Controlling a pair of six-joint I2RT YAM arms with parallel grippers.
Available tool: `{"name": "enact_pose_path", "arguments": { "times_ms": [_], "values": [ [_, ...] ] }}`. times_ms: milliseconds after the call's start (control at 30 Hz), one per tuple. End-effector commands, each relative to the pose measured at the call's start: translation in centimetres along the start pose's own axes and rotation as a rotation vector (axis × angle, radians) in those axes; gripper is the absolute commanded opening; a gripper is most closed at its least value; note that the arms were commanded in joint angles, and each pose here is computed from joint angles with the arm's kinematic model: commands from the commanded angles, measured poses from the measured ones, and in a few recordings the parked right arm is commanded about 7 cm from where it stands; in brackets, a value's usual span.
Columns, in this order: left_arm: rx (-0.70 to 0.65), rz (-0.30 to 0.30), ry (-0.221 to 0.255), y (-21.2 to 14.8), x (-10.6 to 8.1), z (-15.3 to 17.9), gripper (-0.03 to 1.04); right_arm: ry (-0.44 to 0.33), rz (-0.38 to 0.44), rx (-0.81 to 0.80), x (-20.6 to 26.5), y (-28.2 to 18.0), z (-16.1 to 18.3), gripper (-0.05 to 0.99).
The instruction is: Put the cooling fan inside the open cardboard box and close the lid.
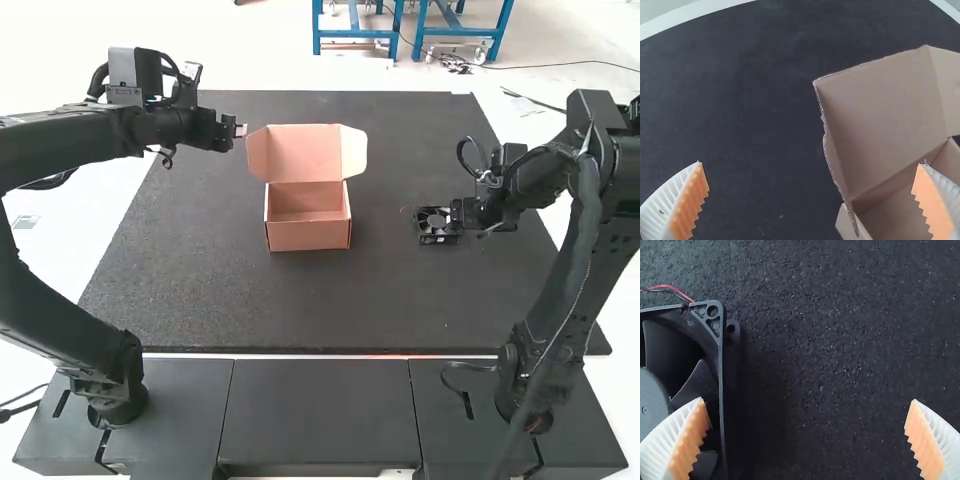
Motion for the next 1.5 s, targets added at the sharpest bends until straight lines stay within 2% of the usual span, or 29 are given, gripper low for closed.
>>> {"name": "enact_pose_path", "arguments": {
  "times_ms": [0, 133, 200, 267, 300, 367, 467, 567, 633, 867, 1133, 1300, 1467],
  "values": [
    [-0.077, 0.007, 0.017, -1.4, -0.4, -2.8, 0.96, -0.058, -0.016, 0.124, 0.4, 0.9, 3.0, 0.89],
    [-0.081, 0.01, 0.016, -1.7, -0.6, -3.6, 0.96, -0.088, -0.033, 0.188, 0.5, 1.1, 4.3, 0.82],
    [-0.08, 0.009, 0.014, -1.8, -0.5, -3.8, 0.96, -0.102, -0.037, 0.195, 0.5, 1.1, 4.3, 0.7],
    [-0.07, 0.007, 0.008, -1.9, -0.4, -3.7, 0.96, -0.095, -0.046, 0.18, 0.5, 1.0, 3.8, 0.44],
    [-0.06, 0.008, 0.003, -1.9, -0.5, -3.5, 0.96, -0.095, -0.064, 0.179, 0.7, 1.0, 3.6, 0.38],
    [-0.045, 0.009, -0.001, -2.0, -0.5, -3.2, 0.96, -0.084, -0.117, 0.182, 1.3, 0.8, 3.5, 0.29],
    [-0.037, 0.009, -0.011, -2.5, -0.7, -3.0, 0.96, -0.091, -0.143, 0.218, 1.8, 0.6, 4.1, 0.21],
    [-0.036, 0.011, -0.015, -3.0, -0.9, -2.7, 0.96, -0.087, -0.191, 0.223, 2.4, 0.5, 4.5, 0.07],
    [-0.034, 0.013, -0.015, -3.3, -1.1, -2.6, 0.96, -0.118, -0.214, 0.221, 2.7, 0.4, 4.6, -0.02],
    [-0.018, 0.008, -0.02, -4.0, -1.1, -1.7, 0.96, -0.155, -0.214, 0.23, 2.6, 0.2, 4.9, -0.02],
    [-0.044, 0.014, -0.025, -6.7, -2.2, -1.2, 0.96, -0.155, -0.211, 0.133, 1.1, -5.5, 0.4, -0.02],
    [-0.025, 0.016, -0.03, -8.1, -2.7, -0.4, 0.96, -0.144, -0.366, 0.175, 3.0, -11.0, -0.2, -0.02],
    [-0.044, 0.027, -0.025, -9.3, -3.2, -0.7, 0.96, -0.176, -0.527, 0.21, 7.0, -16.6, 0.2, -0.02]
  ]
}}
Point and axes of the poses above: each hand's point on the last joint's axis, 136 mm out from that joint toward the fingers, its own y axis out along the fingers, its own x axis along the line the jaws close on, z = x × y, the point moved 5 cm from there along -y, back along the fingers, and after that the axes turned 2 degrees about -y, right-handed, at the moved point
